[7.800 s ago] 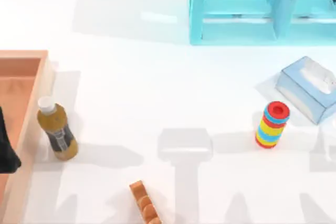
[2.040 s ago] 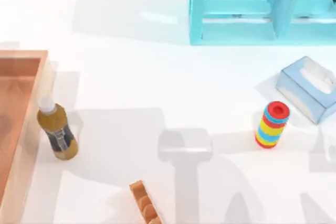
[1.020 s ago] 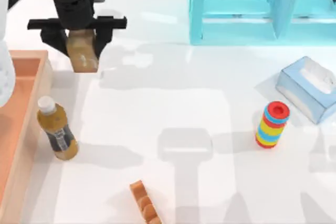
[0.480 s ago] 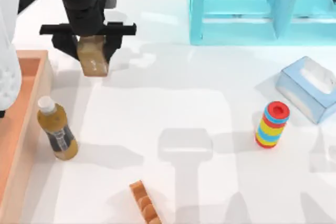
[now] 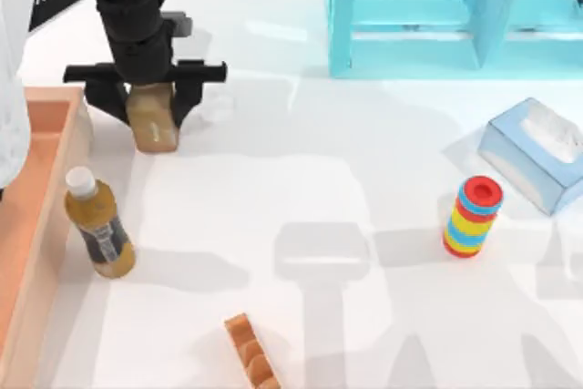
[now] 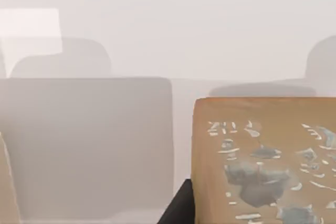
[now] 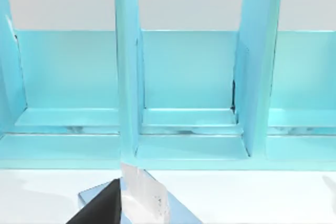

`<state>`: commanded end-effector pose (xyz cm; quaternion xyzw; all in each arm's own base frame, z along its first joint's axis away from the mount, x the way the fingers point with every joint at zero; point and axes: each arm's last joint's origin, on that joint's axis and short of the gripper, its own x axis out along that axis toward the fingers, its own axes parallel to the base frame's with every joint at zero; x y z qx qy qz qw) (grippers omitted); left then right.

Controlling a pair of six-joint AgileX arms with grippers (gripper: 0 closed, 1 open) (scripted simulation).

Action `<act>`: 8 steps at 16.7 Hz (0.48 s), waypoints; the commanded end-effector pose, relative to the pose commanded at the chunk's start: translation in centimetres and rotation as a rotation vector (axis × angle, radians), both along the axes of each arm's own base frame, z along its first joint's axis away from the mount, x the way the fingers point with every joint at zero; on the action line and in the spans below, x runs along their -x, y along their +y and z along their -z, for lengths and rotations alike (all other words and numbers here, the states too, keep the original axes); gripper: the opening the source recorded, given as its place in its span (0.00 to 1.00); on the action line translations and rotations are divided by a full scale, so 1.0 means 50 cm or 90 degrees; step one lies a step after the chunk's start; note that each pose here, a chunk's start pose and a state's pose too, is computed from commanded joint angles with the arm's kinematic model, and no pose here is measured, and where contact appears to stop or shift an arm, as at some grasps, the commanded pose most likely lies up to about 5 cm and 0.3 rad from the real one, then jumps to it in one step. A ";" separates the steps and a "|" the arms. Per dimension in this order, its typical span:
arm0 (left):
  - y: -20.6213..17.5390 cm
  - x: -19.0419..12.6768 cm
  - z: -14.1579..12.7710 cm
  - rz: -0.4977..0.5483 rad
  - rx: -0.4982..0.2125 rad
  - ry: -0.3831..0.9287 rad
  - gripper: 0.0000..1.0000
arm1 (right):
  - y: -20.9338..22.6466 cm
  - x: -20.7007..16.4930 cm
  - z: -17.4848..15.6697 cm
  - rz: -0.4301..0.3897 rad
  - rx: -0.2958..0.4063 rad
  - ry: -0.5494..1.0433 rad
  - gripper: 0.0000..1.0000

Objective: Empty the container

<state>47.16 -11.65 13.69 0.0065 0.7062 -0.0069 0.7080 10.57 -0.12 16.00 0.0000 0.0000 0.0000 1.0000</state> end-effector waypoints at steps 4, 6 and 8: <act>0.000 0.000 0.000 0.000 0.000 0.000 0.23 | 0.000 0.000 0.000 0.000 0.000 0.000 1.00; 0.000 0.000 0.000 0.000 0.000 0.000 0.38 | 0.000 0.000 0.000 0.000 0.000 0.000 1.00; 0.000 0.000 0.000 0.000 0.000 0.000 0.53 | 0.000 0.000 0.000 0.000 0.000 0.000 1.00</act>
